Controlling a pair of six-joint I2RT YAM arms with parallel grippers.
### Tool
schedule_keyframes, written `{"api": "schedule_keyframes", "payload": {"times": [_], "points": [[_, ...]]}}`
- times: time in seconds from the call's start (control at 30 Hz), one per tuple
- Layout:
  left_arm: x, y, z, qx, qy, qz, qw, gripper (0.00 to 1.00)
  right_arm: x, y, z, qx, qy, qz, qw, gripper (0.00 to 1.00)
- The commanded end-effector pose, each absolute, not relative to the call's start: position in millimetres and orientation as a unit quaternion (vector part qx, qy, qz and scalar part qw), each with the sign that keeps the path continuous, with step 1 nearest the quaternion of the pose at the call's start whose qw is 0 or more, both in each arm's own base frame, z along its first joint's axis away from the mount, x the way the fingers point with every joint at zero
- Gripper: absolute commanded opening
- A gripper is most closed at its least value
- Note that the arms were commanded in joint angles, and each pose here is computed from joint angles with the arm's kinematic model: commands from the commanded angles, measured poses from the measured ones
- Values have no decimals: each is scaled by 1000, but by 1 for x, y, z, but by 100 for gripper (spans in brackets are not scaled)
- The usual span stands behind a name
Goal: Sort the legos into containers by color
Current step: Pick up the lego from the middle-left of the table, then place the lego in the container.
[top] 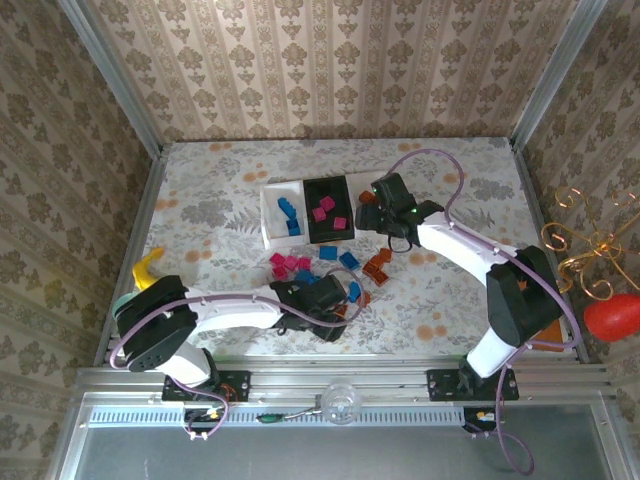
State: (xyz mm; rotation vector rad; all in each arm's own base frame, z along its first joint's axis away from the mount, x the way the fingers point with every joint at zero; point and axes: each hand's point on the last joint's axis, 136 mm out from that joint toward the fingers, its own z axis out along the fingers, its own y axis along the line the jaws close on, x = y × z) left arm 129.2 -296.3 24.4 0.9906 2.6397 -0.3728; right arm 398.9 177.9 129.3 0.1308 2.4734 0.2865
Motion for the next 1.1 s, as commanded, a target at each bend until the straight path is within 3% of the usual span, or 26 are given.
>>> {"api": "schedule_keyframes", "payload": {"times": [0.0,0.3,0.5,0.8,1.07], "points": [[121,-284,16,353,921,-95,131,61,396,171,133,57,938,105,326,73],[125,-284,18,351,920,-92,148,37,396,171,134,61,937,108,327,73],[140,-275,45,335,918,-90,193,33,391,168,137,68,934,112,331,73],[244,-264,160,211,887,-218,349,35,369,165,130,84,931,128,330,72],[343,-295,176,184,885,-243,351,35,348,164,113,80,938,122,314,72]]}}
